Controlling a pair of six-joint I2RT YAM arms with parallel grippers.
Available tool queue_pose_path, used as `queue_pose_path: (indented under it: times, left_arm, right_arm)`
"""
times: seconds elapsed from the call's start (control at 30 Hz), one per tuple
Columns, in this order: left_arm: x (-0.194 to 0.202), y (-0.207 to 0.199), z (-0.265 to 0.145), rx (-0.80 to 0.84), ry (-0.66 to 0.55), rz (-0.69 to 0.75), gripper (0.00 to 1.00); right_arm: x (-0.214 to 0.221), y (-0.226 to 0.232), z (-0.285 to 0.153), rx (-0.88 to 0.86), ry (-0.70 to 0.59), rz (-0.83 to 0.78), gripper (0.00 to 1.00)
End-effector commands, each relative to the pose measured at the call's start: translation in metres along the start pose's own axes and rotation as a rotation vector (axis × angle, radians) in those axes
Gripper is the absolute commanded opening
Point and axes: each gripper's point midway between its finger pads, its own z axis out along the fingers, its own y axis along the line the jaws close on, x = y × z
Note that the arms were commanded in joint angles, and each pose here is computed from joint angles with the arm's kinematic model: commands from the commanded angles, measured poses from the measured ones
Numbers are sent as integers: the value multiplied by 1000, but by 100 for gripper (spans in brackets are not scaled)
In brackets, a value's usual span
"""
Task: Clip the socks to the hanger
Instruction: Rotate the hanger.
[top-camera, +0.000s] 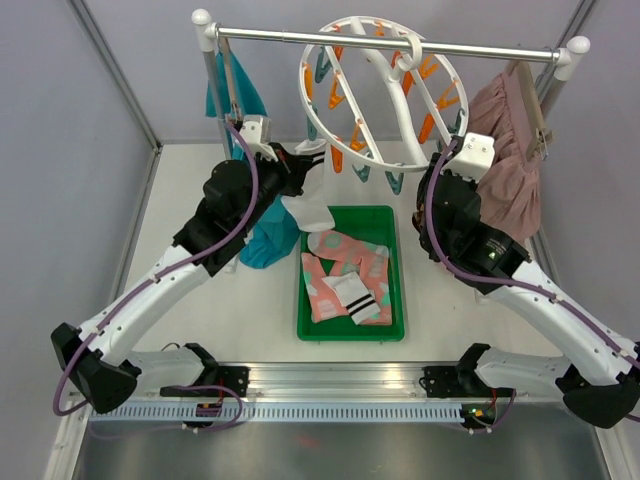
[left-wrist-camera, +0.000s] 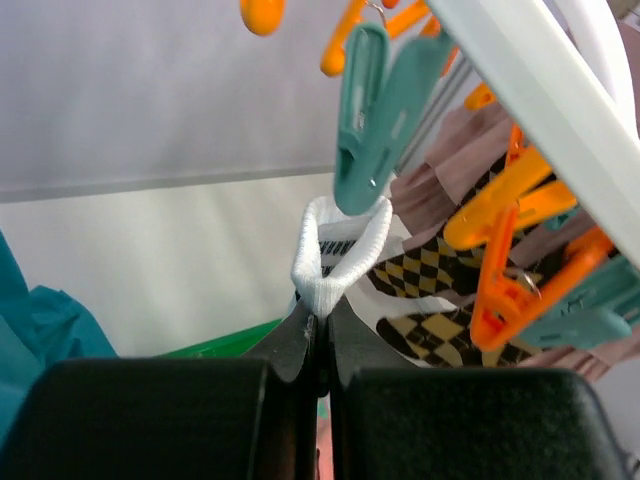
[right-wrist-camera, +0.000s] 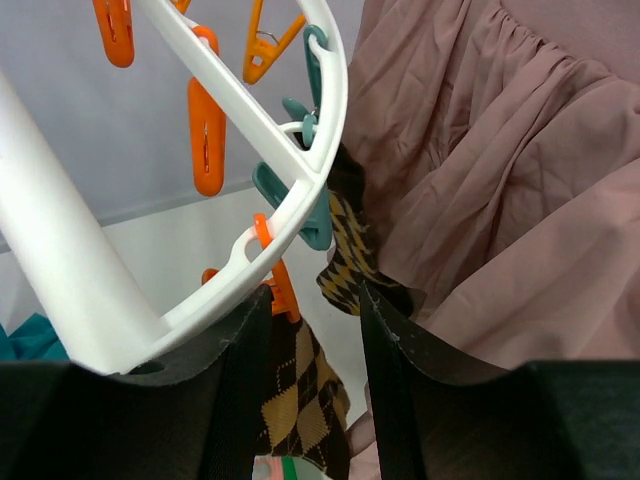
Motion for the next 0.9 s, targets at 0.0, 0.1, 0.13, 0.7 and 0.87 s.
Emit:
queue_pose_path:
  times: [0.0, 0.1, 0.13, 0.7, 0.87]
  left_arm:
    - [-31, 9, 8, -91, -77, 29, 2]
    - [-38, 1, 12, -60, -89, 45, 2]
    - [-45, -6, 12, -29, -118, 43, 2]
    - [-35, -94, 2, 208, -179, 252, 2]
    - [-27, -99, 6, 213, -146, 276, 2]
  right_arm:
    - [-15, 4, 1, -34, 0, 47, 48]
    - [-15, 6, 0, -62, 11, 43, 48]
    - [-14, 6, 0, -67, 16, 41, 48]
    - [-31, 41, -60, -547, 118, 154, 64]
    - [-44, 45, -78, -647, 122, 202, 67]
